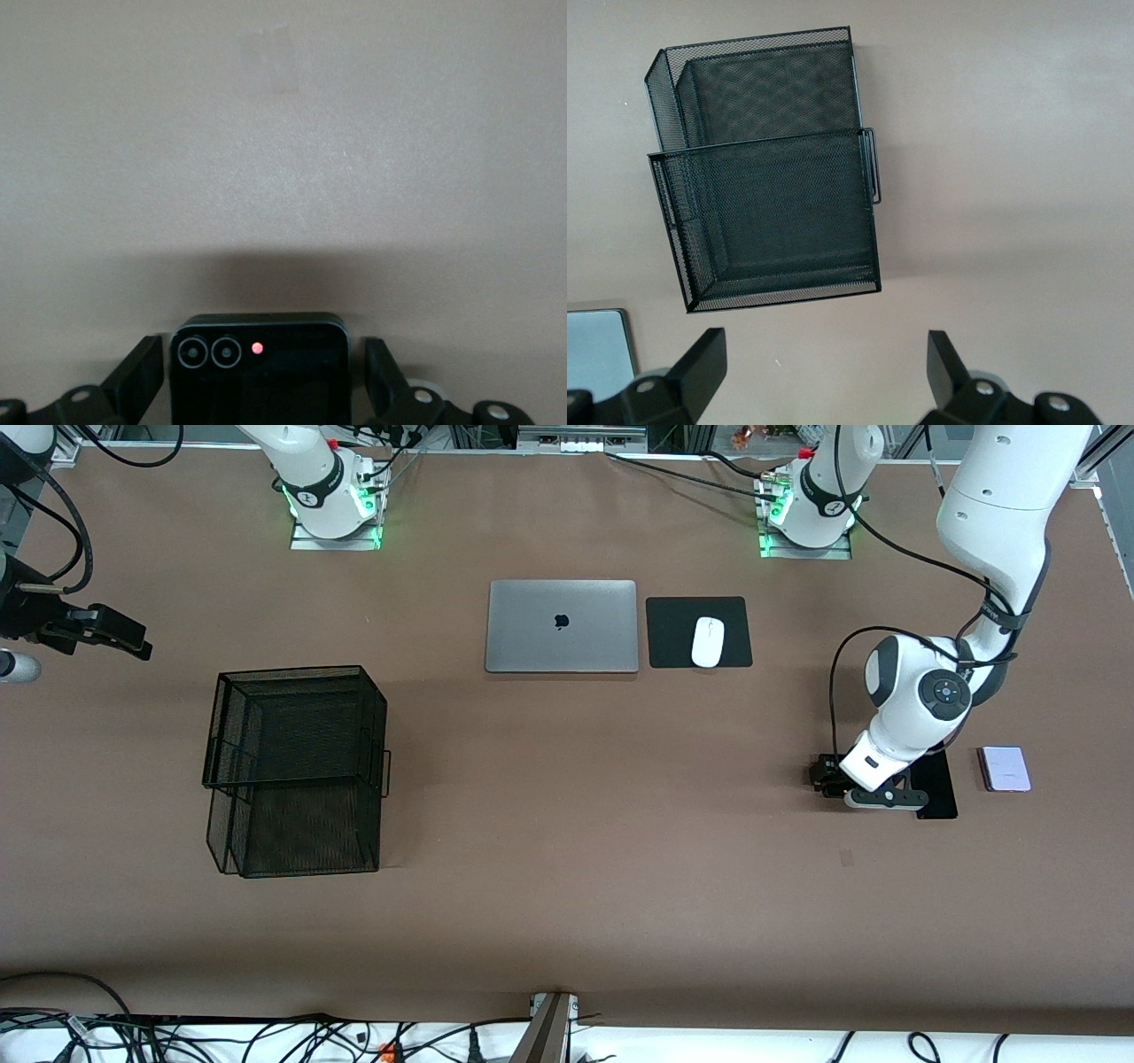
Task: Place phones with both arms
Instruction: 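Grasp the black flip phone with the left gripper and lift it, then carry the flip phone beside the laptop and release it with the left gripper, then move the left gripper to the tall phone while the right gripper reaches the flip phone, then grasp the flip phone with the right gripper while the left gripper grasps the tall phone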
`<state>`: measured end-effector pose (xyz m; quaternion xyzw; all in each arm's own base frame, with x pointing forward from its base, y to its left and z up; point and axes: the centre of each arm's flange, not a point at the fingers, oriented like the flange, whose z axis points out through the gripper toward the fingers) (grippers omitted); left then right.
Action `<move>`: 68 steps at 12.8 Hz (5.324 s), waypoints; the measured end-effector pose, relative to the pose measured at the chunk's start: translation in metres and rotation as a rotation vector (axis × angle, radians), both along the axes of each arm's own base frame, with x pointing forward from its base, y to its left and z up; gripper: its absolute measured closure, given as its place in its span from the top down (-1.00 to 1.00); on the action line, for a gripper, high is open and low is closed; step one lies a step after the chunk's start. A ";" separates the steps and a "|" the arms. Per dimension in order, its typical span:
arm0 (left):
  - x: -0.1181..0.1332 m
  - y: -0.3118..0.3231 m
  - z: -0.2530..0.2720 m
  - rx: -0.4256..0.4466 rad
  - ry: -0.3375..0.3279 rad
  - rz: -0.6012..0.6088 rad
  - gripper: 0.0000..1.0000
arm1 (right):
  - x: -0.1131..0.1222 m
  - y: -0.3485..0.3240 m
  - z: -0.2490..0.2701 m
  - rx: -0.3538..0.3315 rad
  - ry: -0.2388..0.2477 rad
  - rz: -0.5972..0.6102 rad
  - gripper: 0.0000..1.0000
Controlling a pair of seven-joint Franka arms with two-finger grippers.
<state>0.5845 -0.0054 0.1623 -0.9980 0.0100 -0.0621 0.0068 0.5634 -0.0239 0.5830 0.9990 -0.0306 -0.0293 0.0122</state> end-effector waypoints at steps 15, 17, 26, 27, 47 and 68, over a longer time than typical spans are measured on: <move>0.038 -0.165 0.149 -0.062 0.135 -0.101 0.59 | 0.000 0.000 0.000 0.000 0.000 0.000 1.00; 0.031 -0.246 0.166 -0.100 0.111 -0.103 0.59 | 0.000 0.000 0.000 0.000 0.000 0.000 1.00; -0.031 -0.478 0.008 -0.337 0.059 0.079 0.59 | 0.000 0.000 0.000 0.000 -0.001 0.000 1.00; -0.028 -0.479 0.011 -0.342 0.052 0.083 0.60 | 0.000 0.000 0.000 0.000 -0.001 0.000 1.00; 0.091 0.054 0.129 0.131 0.342 0.108 1.00 | 0.008 0.340 -0.125 0.095 -0.026 -0.028 1.00; 0.057 0.121 0.051 -0.005 0.303 -0.025 0.60 | -0.044 0.532 -0.414 0.036 -0.183 0.116 0.67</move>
